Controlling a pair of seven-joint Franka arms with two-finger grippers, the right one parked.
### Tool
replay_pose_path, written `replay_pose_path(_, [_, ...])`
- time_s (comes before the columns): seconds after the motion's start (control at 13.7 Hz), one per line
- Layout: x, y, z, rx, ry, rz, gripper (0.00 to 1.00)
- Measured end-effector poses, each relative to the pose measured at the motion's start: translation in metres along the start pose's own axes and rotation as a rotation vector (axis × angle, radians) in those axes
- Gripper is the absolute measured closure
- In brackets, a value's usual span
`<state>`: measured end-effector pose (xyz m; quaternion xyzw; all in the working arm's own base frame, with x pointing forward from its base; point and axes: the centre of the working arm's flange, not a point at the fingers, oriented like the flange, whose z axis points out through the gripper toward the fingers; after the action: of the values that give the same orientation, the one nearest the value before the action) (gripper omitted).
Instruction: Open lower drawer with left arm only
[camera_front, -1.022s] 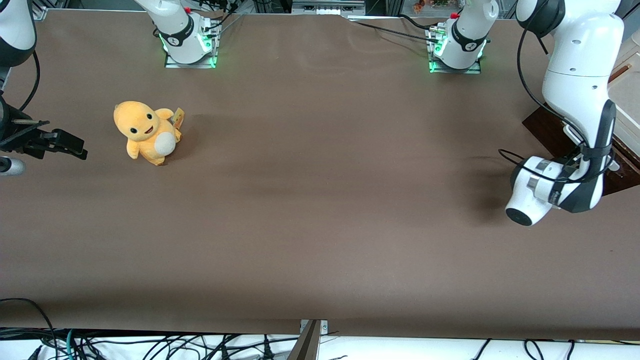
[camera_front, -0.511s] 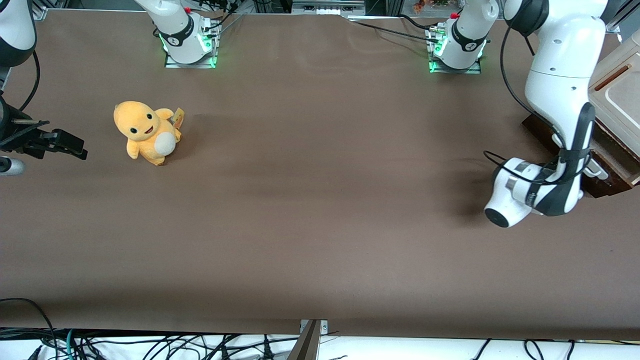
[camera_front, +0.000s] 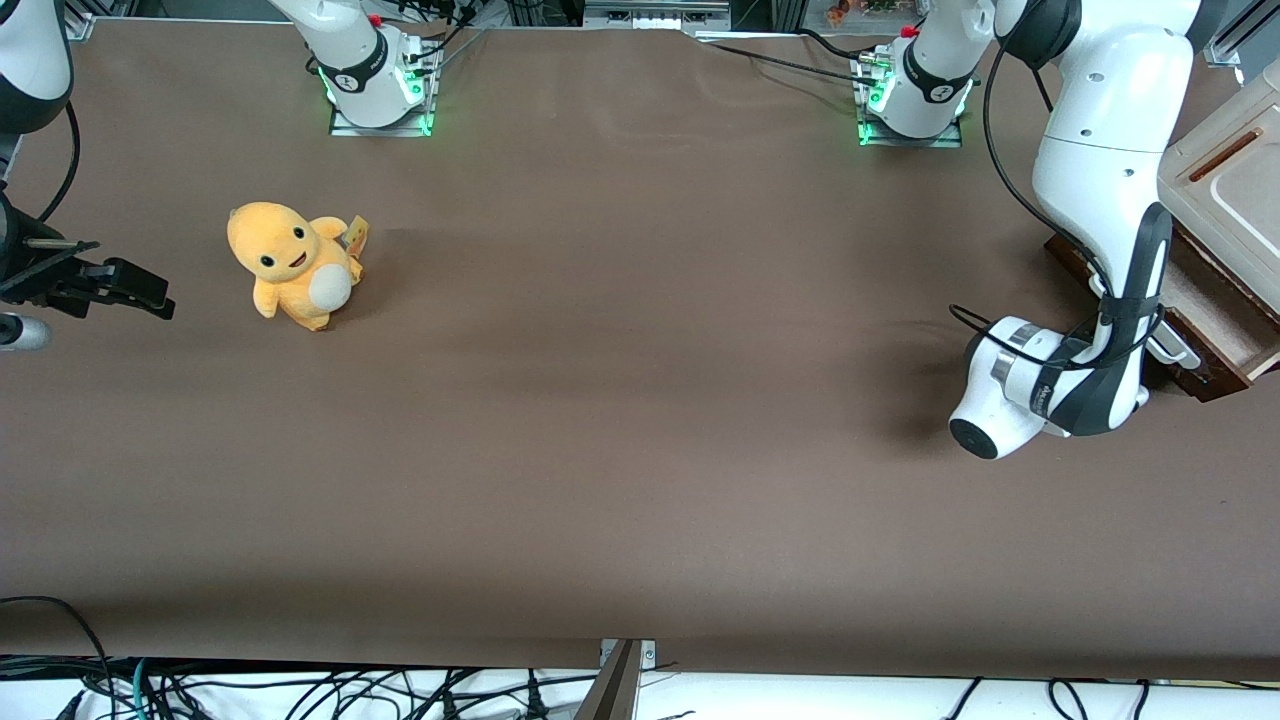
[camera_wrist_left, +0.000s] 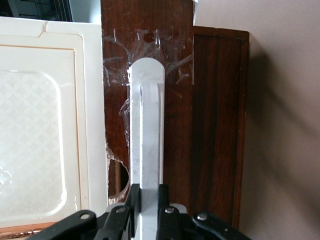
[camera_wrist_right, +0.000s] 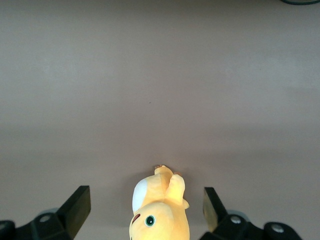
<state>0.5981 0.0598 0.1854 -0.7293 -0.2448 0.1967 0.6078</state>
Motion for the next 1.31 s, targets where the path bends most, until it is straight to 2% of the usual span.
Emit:
replay_pose_path(0.15, [0.0,0.003,0.001,0.004,0.0,0.004,0.82])
replay_pose_path(0.22, [-0.001,0.006,0.002,0.006,-0.001,0.006,0.78])
replay_pose_path(0.44, [-0.004,0.009,0.002,0.021,-0.005,0.027,0.48])
replay_pose_path(0.58, [-0.005,0.008,-0.002,0.025,-0.002,0.091,0.27])
replay_pose_path(0.73, [-0.004,0.003,-0.011,0.015,0.004,0.122,0.05])
replay_pose_path(0.8, [-0.005,0.001,-0.018,0.002,0.012,0.13,0.0])
replay_pose_path(0.95, [-0.015,-0.006,-0.042,-0.042,0.035,0.143,0.0])
replay_pose_path(1.1, [-0.026,-0.024,-0.068,-0.109,0.045,0.16,0.0])
replay_pose_path(1.31, [-0.031,-0.064,-0.114,-0.247,0.07,0.263,0.0])
